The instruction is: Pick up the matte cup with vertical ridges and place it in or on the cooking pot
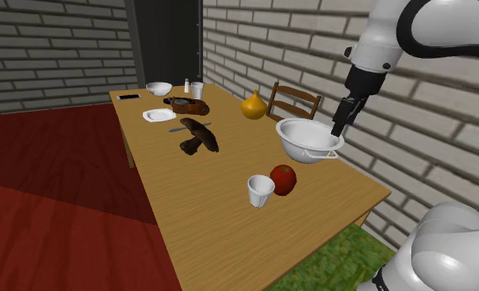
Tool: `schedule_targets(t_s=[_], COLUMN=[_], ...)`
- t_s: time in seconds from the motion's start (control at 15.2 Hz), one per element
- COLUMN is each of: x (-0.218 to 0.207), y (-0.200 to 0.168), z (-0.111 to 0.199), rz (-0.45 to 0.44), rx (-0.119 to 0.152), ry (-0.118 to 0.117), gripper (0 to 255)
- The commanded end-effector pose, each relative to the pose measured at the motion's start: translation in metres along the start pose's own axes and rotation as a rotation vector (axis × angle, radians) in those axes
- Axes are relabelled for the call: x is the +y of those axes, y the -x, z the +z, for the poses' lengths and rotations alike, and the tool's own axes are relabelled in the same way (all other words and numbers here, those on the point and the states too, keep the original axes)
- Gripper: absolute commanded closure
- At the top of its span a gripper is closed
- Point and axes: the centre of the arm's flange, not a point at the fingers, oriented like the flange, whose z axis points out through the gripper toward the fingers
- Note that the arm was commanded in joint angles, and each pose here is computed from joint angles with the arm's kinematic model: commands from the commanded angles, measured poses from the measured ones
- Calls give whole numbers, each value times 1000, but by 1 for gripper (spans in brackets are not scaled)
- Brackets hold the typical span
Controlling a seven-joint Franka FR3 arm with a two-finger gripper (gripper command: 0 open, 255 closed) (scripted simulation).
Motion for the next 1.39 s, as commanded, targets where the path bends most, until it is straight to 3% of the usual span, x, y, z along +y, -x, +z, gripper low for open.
schedule_targets(t_s=[0.0,1.32], x=[0,-144], y=[0,-151], z=[0,197], rz=[0,-130], rx=[0,-160], ry=[0,114], gripper=[0,0])
